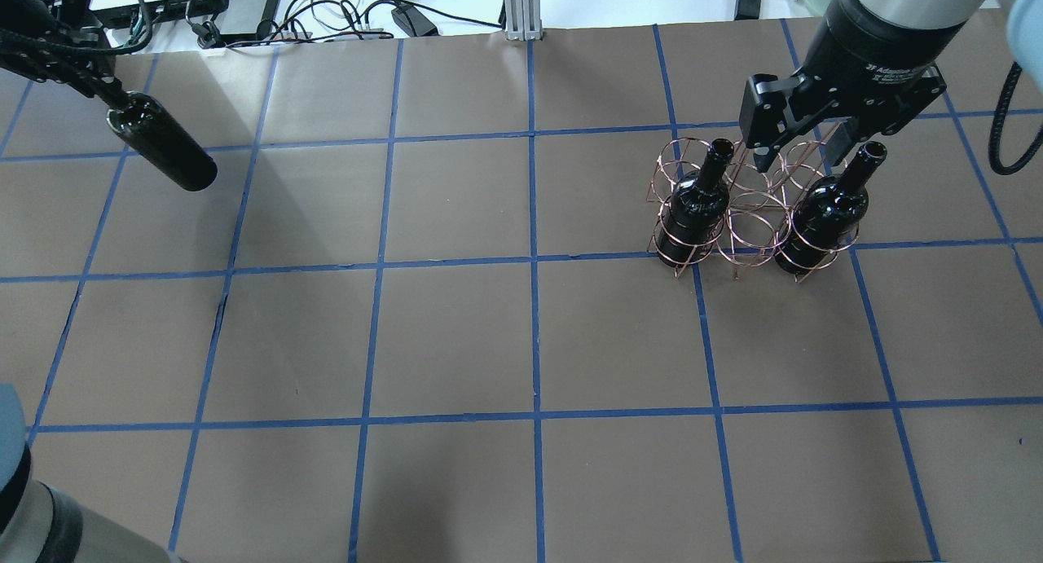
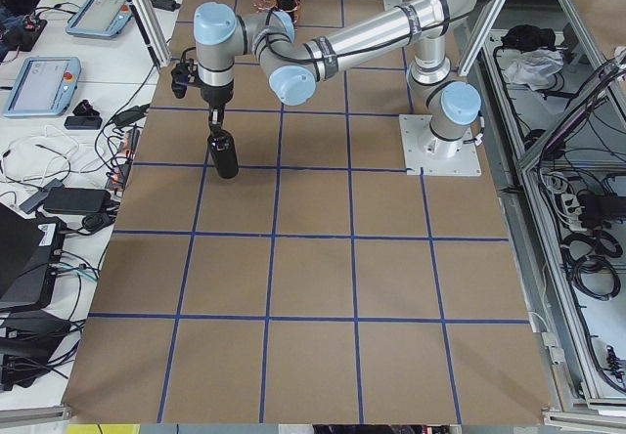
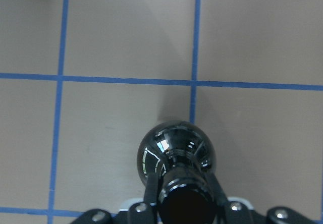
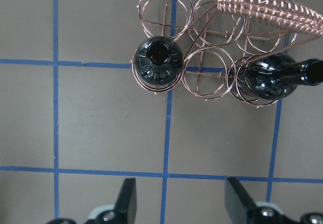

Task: Place wine into wine basket
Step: 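Swing the bottle upright and stand it on the table with the left gripper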

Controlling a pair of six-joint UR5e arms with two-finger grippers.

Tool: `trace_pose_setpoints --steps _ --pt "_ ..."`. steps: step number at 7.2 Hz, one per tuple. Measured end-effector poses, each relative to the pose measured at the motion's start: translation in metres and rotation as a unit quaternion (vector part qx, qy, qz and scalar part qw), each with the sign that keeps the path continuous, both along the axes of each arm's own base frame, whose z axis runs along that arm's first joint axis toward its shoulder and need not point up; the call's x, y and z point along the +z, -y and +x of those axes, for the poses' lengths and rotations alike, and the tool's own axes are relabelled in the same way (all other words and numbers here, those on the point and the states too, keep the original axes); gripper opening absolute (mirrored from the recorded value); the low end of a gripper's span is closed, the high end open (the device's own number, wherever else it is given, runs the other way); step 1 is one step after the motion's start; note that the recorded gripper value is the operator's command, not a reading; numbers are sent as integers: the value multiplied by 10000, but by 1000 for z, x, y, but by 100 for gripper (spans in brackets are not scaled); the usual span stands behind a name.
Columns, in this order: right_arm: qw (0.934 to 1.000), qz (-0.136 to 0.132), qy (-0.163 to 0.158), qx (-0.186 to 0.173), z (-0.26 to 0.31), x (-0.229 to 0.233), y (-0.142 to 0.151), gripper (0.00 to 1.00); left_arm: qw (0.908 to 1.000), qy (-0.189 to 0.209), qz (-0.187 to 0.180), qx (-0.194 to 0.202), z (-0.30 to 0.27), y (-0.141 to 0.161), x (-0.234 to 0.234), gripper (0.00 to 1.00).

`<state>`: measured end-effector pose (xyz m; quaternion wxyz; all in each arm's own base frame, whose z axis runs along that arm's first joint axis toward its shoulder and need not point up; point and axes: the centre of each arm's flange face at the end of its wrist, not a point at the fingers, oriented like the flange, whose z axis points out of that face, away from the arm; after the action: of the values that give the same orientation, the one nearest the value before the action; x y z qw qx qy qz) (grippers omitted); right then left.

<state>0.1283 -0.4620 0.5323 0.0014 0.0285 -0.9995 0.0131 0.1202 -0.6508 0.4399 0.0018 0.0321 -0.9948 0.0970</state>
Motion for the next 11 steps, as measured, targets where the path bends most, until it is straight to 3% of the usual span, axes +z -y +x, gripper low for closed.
trace_pose_setpoints --steps 2,5,9,11 --pt "10000 -2 2 -14 0 0 0 74 9997 -163 53 158 -90 -22 6 0" --pt "10000 -9 1 -20 0 0 0 77 9989 -329 221 231 -182 -75 -3 0" --pt "10000 -14 -1 -20 0 2 -4 100 9980 -373 507 28 -259 -142 -28 0" --pt "10000 -7 -3 -25 0 2 -5 100 9973 -367 631 -23 -265 -158 -40 0"
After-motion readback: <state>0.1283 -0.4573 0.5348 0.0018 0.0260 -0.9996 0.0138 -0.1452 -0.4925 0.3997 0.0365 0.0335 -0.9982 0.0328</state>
